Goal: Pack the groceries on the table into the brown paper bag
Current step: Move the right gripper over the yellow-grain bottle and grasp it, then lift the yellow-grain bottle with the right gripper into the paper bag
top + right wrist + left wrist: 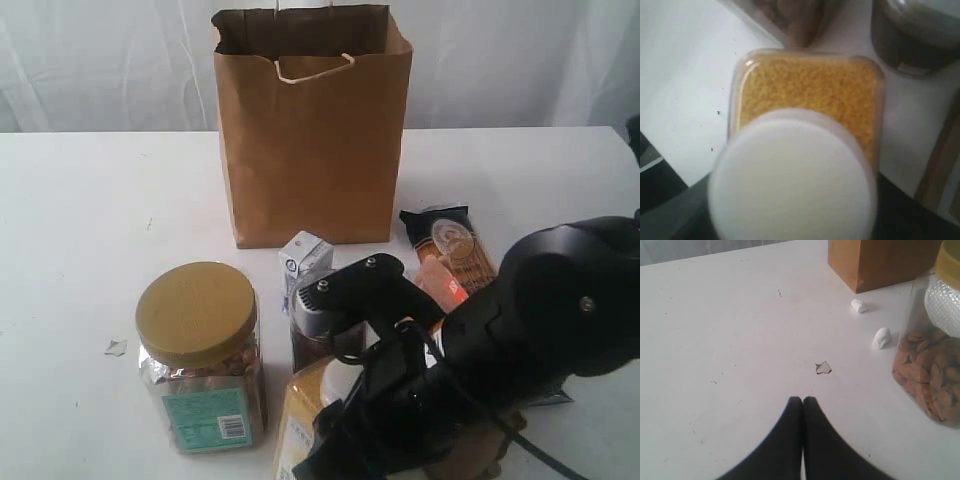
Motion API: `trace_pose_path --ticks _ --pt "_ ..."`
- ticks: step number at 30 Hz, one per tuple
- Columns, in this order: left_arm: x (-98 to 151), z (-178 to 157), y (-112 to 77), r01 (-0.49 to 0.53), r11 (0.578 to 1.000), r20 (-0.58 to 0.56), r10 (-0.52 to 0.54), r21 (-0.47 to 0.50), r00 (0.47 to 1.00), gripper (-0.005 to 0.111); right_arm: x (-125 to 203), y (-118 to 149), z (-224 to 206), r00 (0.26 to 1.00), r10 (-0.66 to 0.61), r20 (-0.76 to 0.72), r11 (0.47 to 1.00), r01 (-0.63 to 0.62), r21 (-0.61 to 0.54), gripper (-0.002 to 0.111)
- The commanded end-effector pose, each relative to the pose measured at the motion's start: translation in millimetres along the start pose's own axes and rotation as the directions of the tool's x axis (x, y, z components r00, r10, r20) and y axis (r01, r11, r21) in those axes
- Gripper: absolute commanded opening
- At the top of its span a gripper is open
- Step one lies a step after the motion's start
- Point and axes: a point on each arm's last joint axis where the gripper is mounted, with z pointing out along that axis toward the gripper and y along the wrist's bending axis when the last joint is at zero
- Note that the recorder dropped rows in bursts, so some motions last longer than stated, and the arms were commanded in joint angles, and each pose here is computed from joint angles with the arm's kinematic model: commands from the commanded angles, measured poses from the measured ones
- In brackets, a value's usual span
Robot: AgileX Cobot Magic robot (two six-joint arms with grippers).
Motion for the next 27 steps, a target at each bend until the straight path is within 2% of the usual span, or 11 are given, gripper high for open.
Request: trace_pose_path --ticks 1,5,16,27 --pt "0.6 0.1 -0.2 -0.003 1.0 0.006 0.003 0.004 1.0 0.0 -2.5 -4.0 -4.9 0.997 -0.083 0.009 0.995 0.082 0.06 0.0" --pt "0.6 0.1 -0.2 -0.003 1.0 0.006 0.003 0.004 1.0 0.0 -3.8 -9.7 0.4 0.989 -0.145 -0.007 0.983 0.145 0.11 0.0" --pt "0.6 0.1 -0.2 -0.003 1.0 0.006 0.003 0.004 1.0 0.0 -10.0 -5.4 -3.7 0.993 -0.114 0.04 0.99 0.111 0.085 0.0" --pt "0.6 0.1 -0.2 -0.003 1.0 0.006 0.003 0.004 1.0 0.0 -16.1 13.8 -59.6 0.995 -0.069 0.065 0.997 0.067 0.033 0.0"
